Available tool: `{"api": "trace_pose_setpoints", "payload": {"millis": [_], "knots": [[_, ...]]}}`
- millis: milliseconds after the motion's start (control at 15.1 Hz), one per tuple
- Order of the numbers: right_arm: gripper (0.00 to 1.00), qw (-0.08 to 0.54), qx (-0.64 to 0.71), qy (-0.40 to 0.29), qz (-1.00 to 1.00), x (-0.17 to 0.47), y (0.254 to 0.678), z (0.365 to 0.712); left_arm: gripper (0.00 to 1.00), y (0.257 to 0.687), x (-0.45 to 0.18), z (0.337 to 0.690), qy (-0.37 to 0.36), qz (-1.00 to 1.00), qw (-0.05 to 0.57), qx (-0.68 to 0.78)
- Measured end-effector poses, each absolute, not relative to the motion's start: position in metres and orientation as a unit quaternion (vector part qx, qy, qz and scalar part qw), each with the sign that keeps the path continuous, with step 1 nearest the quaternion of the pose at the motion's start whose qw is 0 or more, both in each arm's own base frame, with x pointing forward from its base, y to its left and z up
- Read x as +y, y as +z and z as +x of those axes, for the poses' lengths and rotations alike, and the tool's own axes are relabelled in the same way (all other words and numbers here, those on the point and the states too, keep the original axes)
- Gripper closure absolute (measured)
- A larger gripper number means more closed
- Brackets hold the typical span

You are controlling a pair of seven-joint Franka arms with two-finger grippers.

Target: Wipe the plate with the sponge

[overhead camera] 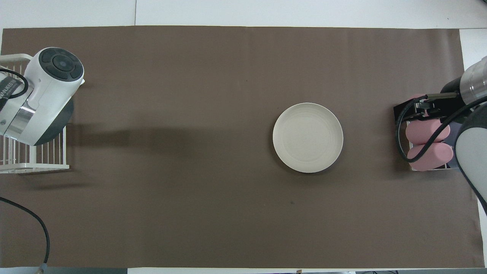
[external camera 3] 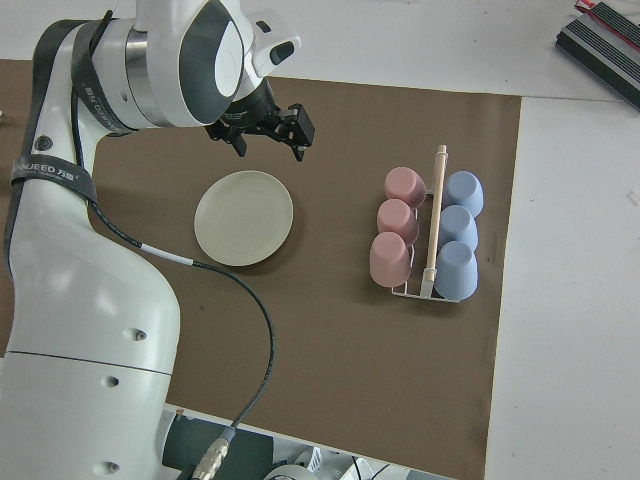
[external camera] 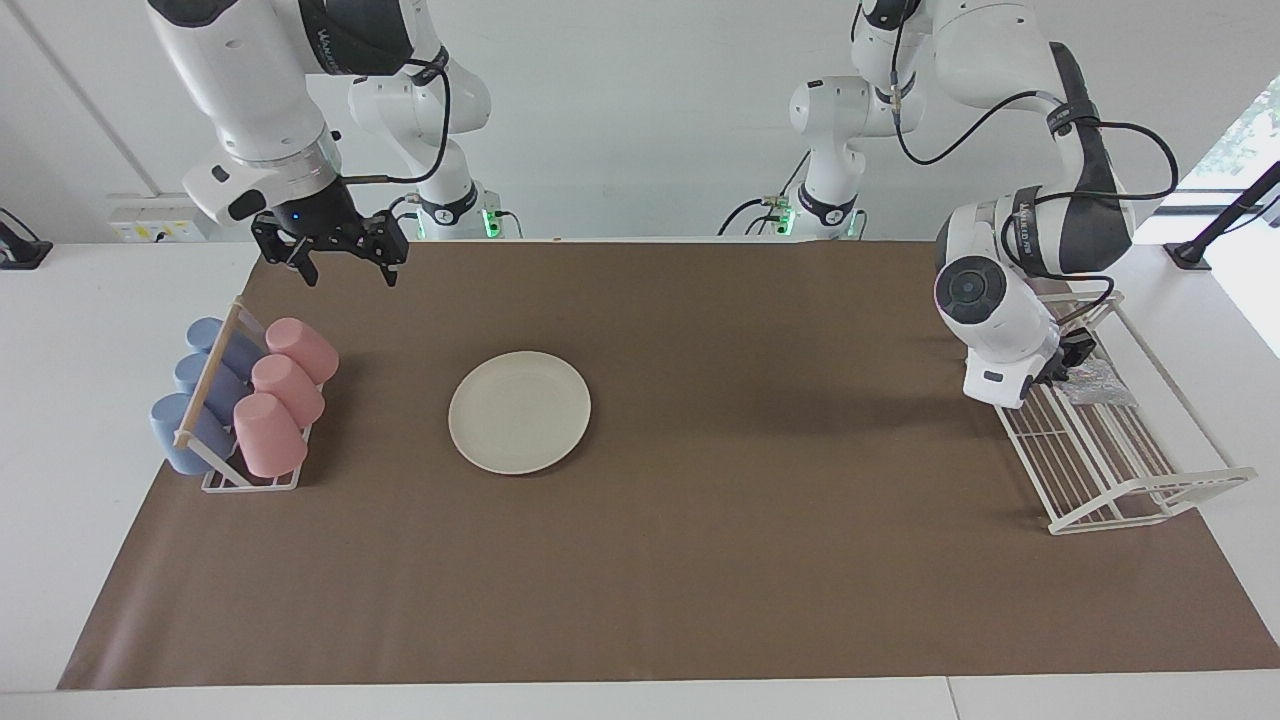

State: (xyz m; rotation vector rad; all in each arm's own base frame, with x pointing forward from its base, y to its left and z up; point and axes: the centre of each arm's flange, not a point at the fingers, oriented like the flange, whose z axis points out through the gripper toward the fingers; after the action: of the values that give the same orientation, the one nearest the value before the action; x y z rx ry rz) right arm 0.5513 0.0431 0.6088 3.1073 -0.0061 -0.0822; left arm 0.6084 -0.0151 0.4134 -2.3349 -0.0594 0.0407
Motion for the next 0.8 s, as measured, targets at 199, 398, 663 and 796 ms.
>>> {"api": "trace_pose_setpoints", "payload": {"millis": [199,398,663,796], "knots": [[0.00,0.017,-0.002,-0.027,1.000,0.043,0.609,0.551,0.96,0.416,-0.016,0.609,0.014,-0.920,0.392,-0.024],[0.00,0.017,-0.003,-0.027,1.000,0.044,0.609,0.551,0.96,0.423,-0.018,0.612,0.006,-0.920,0.390,-0.026],[0.00,0.018,-0.044,-0.025,0.999,0.047,0.609,0.551,0.96,0.460,-0.033,0.621,-0.012,-0.931,0.361,-0.048],[0.00,0.019,-0.059,-0.025,0.998,0.057,0.609,0.550,0.96,0.484,-0.044,0.621,-0.004,-0.945,0.317,-0.075]]}}
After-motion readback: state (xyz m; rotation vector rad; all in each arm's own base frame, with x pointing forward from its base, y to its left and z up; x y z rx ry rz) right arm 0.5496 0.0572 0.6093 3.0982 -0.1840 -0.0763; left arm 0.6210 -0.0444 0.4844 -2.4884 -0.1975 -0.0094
